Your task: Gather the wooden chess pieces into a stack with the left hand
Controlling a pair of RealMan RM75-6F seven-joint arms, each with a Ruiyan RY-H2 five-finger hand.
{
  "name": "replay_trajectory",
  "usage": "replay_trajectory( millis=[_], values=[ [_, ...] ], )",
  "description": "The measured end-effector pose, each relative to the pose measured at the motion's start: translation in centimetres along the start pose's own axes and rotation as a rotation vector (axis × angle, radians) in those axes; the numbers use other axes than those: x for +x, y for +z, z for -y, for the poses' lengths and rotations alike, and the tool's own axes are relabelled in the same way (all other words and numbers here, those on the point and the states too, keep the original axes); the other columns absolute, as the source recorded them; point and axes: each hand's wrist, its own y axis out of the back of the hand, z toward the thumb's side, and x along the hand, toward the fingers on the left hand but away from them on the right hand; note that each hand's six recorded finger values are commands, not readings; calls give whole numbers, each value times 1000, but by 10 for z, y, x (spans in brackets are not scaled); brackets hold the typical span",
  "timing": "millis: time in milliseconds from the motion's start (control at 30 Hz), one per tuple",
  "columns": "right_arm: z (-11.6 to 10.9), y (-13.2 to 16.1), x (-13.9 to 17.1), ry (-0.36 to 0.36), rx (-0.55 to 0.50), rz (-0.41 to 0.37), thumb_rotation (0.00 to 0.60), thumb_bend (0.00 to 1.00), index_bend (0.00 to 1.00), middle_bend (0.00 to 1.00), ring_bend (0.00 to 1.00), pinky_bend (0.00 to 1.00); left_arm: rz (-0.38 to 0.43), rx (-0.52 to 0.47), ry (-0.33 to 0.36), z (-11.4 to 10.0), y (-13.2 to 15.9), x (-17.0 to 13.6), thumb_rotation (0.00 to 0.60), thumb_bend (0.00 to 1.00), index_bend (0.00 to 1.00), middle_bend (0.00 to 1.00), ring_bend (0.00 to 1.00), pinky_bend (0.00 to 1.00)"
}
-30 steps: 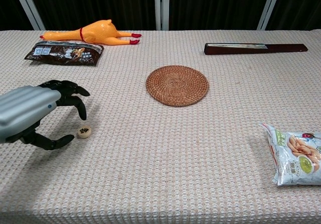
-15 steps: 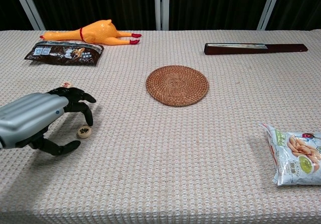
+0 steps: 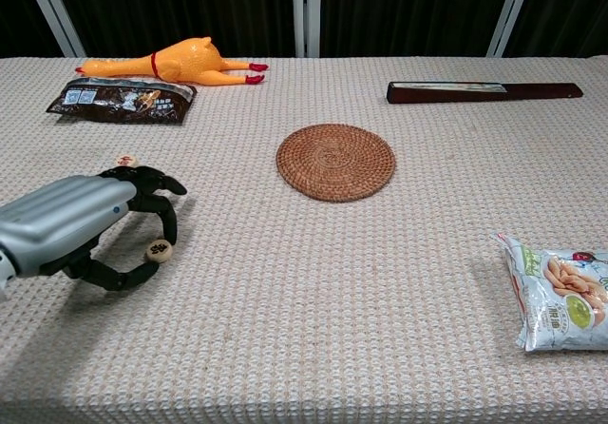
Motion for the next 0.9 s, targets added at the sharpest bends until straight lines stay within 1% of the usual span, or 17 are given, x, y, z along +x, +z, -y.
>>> replay_trajectory(
  millis=[167,300,400,500,700,900],
  values=[
    [0,0,0,-2,0,0,600,252,0,0,0,0,5,-11,9,-2,0,0,600,324,495,107,0,0],
    [0,0,0,-2,0,1,600,252,0,0,0,0,4,-16,12,-5,0,0,600,324,498,107,0,0],
    [0,0,0,-3,1,0,600,252,0,0,0,0,3,-18,25,-11,-1,-1,600,324,498,108,0,0],
    [0,0,0,-1,1,0,600,252,0,0,0,0,5,-16,47,-24,-1,-1,600,324,496,117,0,0],
    [1,0,-1,1,2,1,600,252,0,0,0,0,-14,-6,92,-60,-8,0,600,324,493,120,0,0],
    [3,0,-2,7,7,6,600,252,0,0,0,0,-62,-19,77,-80,-20,17,600,324,486,124,0,0]
  ],
)
